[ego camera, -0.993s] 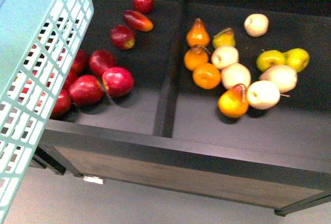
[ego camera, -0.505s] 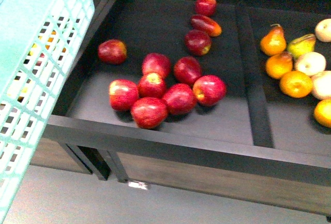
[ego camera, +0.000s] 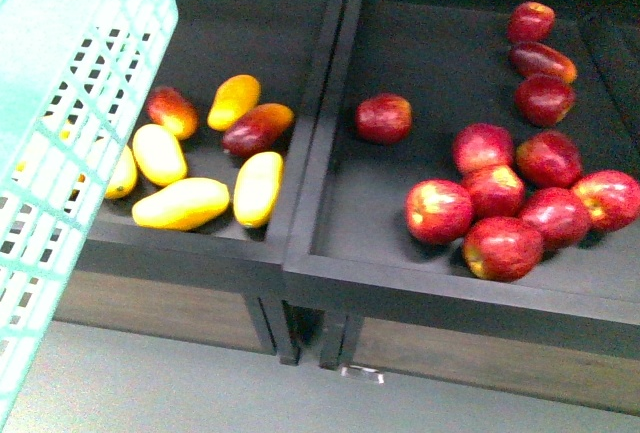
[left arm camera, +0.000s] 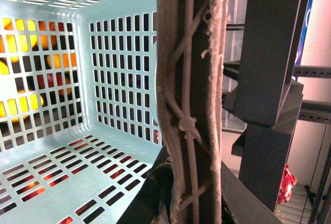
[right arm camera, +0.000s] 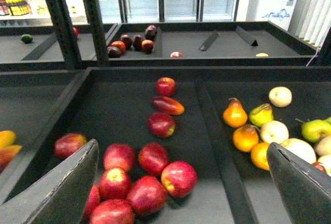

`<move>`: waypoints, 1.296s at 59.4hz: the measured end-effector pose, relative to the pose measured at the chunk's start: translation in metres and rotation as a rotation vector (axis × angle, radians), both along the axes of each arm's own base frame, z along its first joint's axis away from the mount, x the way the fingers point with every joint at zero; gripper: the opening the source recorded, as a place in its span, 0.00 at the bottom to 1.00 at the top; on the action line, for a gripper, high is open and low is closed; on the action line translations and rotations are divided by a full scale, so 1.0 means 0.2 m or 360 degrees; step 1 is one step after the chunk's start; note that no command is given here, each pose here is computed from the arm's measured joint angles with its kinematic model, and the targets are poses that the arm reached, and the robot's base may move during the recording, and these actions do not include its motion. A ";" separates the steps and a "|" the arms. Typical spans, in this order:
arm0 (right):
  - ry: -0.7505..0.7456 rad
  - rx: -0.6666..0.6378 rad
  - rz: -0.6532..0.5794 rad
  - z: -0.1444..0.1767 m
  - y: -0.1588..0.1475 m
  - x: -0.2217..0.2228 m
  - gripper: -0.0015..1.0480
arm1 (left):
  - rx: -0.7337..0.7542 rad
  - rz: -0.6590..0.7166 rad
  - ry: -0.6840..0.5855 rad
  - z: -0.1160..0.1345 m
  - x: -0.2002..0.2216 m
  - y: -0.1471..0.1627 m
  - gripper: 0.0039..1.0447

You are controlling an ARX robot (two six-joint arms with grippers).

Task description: Pick mango and avocado into basket

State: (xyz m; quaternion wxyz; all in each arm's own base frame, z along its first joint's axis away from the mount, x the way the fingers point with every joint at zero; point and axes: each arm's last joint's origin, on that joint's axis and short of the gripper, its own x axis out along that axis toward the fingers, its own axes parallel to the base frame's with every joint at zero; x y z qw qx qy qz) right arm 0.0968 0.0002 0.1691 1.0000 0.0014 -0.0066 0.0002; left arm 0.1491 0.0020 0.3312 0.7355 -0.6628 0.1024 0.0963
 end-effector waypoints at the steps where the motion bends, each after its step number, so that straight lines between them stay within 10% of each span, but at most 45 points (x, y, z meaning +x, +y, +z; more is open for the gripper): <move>1: 0.0001 0.0000 0.0000 0.00 0.00 0.00 0.92 | 0.0000 0.0000 -0.0001 0.00 0.00 0.00 0.07; 77: 0.0001 -0.0001 0.0000 0.00 0.00 0.00 0.92 | -0.0001 0.0000 -0.0004 0.00 0.00 0.00 0.07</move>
